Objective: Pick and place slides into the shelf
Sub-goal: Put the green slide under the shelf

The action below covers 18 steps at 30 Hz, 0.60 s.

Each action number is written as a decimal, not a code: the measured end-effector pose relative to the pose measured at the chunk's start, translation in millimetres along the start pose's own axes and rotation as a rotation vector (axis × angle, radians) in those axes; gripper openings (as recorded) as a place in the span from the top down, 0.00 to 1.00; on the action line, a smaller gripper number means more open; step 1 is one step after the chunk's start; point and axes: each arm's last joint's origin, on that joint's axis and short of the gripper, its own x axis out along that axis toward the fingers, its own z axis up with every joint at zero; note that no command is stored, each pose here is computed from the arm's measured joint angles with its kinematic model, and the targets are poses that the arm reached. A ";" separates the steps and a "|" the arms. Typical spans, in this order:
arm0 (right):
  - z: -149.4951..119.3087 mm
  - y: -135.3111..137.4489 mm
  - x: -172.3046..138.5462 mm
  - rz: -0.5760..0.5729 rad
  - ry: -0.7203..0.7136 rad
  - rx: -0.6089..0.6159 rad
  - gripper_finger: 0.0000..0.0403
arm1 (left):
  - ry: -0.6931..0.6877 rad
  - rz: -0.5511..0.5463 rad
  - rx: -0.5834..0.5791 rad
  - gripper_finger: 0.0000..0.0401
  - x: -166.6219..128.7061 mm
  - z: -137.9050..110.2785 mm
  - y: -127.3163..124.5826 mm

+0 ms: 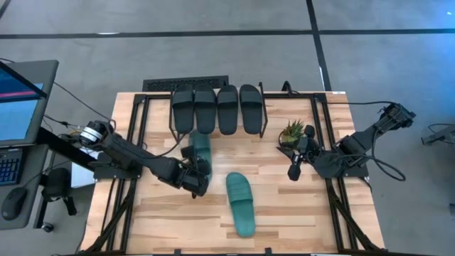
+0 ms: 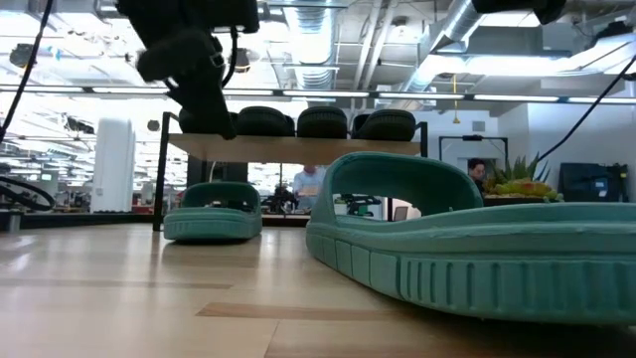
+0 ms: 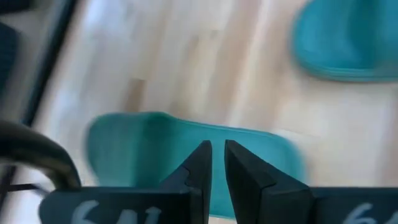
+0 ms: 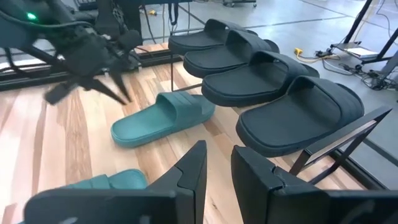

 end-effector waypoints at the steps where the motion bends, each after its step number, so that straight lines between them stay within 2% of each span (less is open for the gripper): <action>1: -0.2 -0.1 0.0 -0.001 0.001 -0.002 0.84 | 0.004 -0.026 -0.008 0.92 -2.1 -0.3 -2.6; 10: -2.6 -1.3 0.0 -0.009 0.019 -0.027 0.84 | 0.005 -0.117 0.007 0.92 -16.7 -12.2 -25.7; 16: -2.6 -1.4 0.0 -0.009 0.019 -0.028 0.84 | 0.019 -0.131 -0.008 0.92 -13.1 -20.8 -29.4; 18: -2.6 -1.4 -0.1 -0.009 0.019 -0.027 0.84 | 0.014 -0.169 -0.016 0.92 -9.4 -23.0 -32.1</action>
